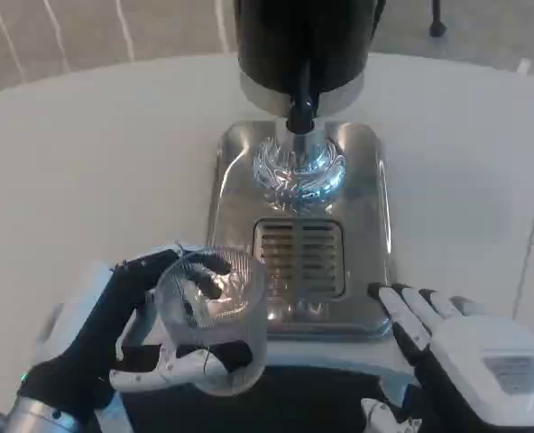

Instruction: Grasp the cup under the faucet to collect the drink, then remove the cup.

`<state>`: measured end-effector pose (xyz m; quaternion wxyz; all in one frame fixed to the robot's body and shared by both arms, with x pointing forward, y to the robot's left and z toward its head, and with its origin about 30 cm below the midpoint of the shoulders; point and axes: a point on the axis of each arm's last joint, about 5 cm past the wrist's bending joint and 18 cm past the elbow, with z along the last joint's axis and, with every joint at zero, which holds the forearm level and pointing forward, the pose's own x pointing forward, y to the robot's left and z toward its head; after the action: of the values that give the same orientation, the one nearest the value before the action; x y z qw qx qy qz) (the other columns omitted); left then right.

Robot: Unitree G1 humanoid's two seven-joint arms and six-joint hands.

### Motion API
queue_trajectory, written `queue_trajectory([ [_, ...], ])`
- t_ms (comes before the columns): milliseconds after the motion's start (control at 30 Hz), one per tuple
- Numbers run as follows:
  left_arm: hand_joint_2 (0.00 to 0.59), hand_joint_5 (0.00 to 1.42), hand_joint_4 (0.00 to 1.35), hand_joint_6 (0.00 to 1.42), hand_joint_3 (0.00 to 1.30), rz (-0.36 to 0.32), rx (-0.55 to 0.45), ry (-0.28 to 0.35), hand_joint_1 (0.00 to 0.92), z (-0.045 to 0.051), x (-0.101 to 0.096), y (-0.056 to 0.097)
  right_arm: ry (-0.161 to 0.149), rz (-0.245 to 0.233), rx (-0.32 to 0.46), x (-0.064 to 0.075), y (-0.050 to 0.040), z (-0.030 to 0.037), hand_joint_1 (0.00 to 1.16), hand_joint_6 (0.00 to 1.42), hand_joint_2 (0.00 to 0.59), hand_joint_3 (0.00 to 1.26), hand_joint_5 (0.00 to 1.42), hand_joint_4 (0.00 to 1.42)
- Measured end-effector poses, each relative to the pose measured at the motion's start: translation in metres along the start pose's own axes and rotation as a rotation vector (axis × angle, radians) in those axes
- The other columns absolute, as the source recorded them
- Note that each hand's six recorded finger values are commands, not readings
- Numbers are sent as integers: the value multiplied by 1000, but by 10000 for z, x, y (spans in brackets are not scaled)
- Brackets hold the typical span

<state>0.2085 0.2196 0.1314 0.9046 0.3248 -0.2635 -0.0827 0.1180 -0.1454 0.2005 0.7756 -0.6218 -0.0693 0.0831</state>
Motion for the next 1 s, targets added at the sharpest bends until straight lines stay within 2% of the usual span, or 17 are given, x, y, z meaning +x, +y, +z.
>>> queue_trajectory([
  [767,0,1374,1133,1424,962,1,-2,1,635,0,1,-5,2,2,0,0,-2,-2,174,0,506,14,0,0],
  [1000,0,1374,1125,1424,962,5,-9,13,635,-39,67,-27,6,13,2,-10,-5,-11,174,0,506,14,0,0],
])
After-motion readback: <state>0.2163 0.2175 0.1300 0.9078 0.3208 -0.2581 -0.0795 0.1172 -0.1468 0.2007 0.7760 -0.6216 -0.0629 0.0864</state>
